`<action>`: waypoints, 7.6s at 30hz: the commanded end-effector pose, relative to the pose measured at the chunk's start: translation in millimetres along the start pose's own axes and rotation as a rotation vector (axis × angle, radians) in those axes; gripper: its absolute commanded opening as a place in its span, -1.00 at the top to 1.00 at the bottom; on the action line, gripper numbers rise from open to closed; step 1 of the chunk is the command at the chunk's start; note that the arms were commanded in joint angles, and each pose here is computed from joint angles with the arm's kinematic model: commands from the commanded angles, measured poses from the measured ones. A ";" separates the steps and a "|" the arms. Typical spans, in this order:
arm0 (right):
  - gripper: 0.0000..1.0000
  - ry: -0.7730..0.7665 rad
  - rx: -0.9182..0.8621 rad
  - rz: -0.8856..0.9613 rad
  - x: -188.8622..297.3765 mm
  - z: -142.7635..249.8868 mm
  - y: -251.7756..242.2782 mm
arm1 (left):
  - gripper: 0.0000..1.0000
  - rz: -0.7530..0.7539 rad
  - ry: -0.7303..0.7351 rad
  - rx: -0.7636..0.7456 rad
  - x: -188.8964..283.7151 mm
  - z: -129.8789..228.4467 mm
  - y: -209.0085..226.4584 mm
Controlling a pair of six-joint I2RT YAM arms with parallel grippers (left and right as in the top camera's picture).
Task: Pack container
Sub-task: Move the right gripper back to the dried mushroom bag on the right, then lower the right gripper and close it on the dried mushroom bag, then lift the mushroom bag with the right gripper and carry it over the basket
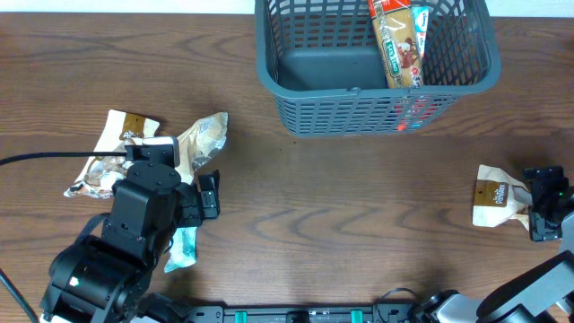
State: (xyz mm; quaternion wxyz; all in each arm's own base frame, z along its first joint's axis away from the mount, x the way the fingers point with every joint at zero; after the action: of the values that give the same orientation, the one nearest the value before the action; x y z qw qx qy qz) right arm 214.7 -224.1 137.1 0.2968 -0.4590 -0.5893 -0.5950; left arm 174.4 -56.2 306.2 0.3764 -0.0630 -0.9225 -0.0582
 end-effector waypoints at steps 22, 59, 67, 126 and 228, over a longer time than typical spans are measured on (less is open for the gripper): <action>-0.98 0.011 -0.261 0.208 -48.9 -2.6 -32.5 | -0.97 -0.012 -0.015 0.000 4.1 -4.0 2.4; 0.97 0.086 -0.241 0.073 -49.0 -2.0 -11.1 | -0.97 -0.012 -0.015 0.000 4.1 -4.0 2.4; 0.98 0.167 -0.193 -0.093 -25.1 -11.7 34.3 | -0.97 -0.012 -0.015 0.000 4.1 -4.0 2.4; -0.98 0.101 -0.394 0.146 -77.9 20.2 113.2 | -0.97 -0.012 -0.015 0.000 4.1 -4.0 2.4; 0.97 0.065 1.383 -0.503 116.9 314.8 280.9 | -0.97 -0.012 -0.015 0.000 4.1 -4.0 2.4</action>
State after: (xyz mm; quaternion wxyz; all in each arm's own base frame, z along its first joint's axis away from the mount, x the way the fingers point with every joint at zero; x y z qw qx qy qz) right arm 469.4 72.8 345.4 0.3746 0.0103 -0.9106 -0.1746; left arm 174.4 -56.2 306.2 0.3764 -0.0630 -0.9225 -0.0582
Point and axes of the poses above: each gripper's point midway between its finger pads, its own x axis back along the fingers, its own y axis along the line the jaws close on, z = x × y, the point moved 7 cm from there along x, back along the fingers, and after that the axes turned 14 degrees about -x, right-handed, at the moved point
